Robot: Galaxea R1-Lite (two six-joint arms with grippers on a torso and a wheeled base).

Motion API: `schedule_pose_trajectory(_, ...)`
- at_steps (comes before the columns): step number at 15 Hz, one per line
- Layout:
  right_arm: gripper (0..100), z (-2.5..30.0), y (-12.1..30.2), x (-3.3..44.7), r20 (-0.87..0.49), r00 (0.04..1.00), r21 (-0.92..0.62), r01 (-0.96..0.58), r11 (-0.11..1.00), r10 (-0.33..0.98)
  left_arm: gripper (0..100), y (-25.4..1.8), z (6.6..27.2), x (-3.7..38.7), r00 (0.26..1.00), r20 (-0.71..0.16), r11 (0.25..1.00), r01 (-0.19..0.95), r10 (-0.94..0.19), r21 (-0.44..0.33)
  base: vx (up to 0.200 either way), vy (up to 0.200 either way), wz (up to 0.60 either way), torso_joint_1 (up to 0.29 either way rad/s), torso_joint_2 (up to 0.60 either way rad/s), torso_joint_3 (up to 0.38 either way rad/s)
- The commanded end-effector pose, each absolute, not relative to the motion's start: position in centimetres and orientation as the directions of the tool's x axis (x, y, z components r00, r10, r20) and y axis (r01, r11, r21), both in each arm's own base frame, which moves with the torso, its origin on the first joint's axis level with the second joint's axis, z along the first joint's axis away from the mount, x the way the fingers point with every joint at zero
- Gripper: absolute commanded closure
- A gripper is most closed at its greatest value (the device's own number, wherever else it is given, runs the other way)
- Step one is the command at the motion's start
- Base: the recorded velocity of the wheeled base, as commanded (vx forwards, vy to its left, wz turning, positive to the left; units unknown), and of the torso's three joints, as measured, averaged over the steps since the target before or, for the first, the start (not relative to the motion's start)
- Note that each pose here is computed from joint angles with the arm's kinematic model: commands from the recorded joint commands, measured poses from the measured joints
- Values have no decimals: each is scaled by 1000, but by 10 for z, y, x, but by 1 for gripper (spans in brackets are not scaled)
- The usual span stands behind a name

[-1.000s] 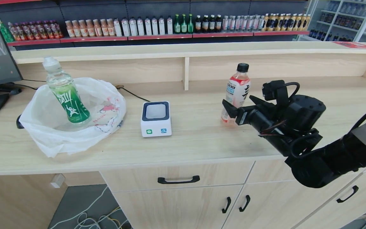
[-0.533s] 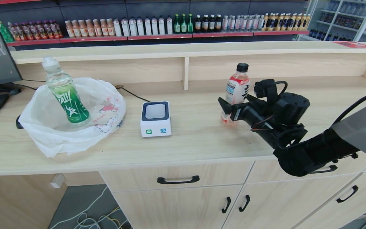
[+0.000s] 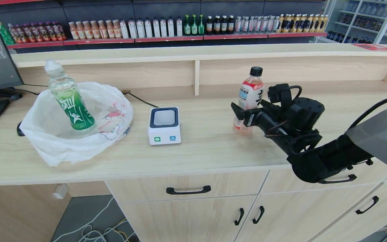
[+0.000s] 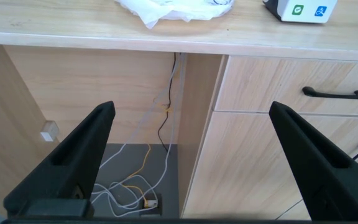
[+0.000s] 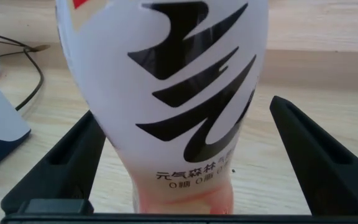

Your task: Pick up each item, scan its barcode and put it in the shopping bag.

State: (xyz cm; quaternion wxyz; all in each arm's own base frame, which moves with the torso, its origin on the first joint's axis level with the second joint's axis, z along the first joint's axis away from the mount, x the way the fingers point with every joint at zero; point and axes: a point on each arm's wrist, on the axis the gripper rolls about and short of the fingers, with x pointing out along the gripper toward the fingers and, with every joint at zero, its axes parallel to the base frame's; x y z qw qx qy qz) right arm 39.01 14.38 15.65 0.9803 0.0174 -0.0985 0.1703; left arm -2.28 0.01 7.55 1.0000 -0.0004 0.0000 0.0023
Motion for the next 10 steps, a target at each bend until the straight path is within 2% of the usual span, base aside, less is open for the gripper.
schedule_pose_trajectory(1, 0, 159, 144, 392, 210, 921, 0, -335, 942, 328, 0, 0, 75, -23, 1000, 0, 1000, -6, 6, -2, 0, 0, 0, 0, 0, 0)
schedule_pose_trajectory(2, 100, 157, 144, 393, 209, 921, 0, -337, 942, 329, 0, 0, 75, -23, 1000, 0, 1000, -6, 6, -2, 0, 0, 0, 0, 0, 0)
schedule_pose_trajectory(10, 100, 170, 147, 390, 243, 914, -3, -336, 942, 326, 0, 0, 75, -23, 1000, 0, 1000, -6, 6, -2, 0, 0, 0, 0, 0, 0)
